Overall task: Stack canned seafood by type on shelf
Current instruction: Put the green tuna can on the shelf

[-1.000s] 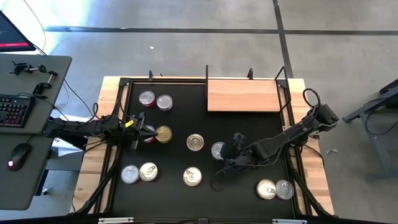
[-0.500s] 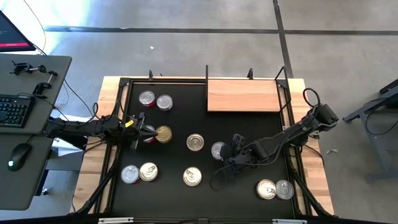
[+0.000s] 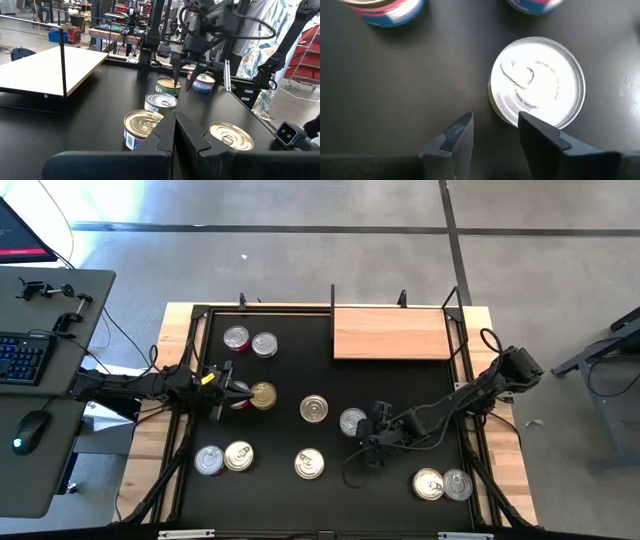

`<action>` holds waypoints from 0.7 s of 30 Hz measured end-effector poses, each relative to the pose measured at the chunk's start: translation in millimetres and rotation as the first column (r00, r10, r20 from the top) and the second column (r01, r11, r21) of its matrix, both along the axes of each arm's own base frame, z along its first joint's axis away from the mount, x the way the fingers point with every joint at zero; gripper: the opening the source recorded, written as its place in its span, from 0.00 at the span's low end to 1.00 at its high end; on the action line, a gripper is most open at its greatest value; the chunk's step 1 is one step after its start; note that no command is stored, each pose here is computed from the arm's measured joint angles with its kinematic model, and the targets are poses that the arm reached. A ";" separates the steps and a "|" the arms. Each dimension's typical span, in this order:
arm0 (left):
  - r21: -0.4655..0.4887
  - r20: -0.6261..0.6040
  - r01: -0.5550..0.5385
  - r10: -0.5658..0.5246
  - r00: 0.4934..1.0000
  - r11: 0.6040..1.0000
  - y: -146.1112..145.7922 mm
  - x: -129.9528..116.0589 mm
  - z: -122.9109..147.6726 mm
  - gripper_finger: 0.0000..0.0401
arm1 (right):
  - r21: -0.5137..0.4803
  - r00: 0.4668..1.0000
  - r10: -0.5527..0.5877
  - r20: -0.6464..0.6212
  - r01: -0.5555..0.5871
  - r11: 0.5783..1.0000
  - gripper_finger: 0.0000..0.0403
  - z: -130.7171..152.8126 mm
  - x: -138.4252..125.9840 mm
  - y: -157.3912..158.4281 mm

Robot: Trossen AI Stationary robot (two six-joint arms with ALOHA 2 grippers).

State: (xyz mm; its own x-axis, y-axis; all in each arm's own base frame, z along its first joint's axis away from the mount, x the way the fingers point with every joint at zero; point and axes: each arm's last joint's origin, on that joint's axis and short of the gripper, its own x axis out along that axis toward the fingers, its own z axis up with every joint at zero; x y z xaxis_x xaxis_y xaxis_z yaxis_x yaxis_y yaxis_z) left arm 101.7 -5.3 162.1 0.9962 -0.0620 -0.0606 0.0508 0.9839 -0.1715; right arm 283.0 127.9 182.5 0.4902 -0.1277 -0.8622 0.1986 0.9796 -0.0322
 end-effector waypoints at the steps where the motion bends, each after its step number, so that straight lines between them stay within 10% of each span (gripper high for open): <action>1: 0.000 0.000 0.000 0.000 1.000 1.000 0.0 0.0 0.0 0.00 | 0.024 0.999 -0.032 0.017 0.032 0.999 0.36 -2.7 0.4 -1.2; 21: 0.000 0.000 0.000 0.000 1.000 1.000 0.0 0.0 0.0 0.00 | -0.237 0.907 0.421 0.013 -0.406 0.883 0.36 -25.8 -2.9 -4.9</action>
State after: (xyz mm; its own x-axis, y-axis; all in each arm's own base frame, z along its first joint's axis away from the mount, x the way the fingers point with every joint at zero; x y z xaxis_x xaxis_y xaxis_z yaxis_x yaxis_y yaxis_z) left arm 101.7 -5.3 162.1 0.9962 -0.0620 -0.0607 0.0508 0.9839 -0.1716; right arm 280.1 123.0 156.7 0.5927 -0.0873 -0.8007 -0.2138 0.9414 -0.2609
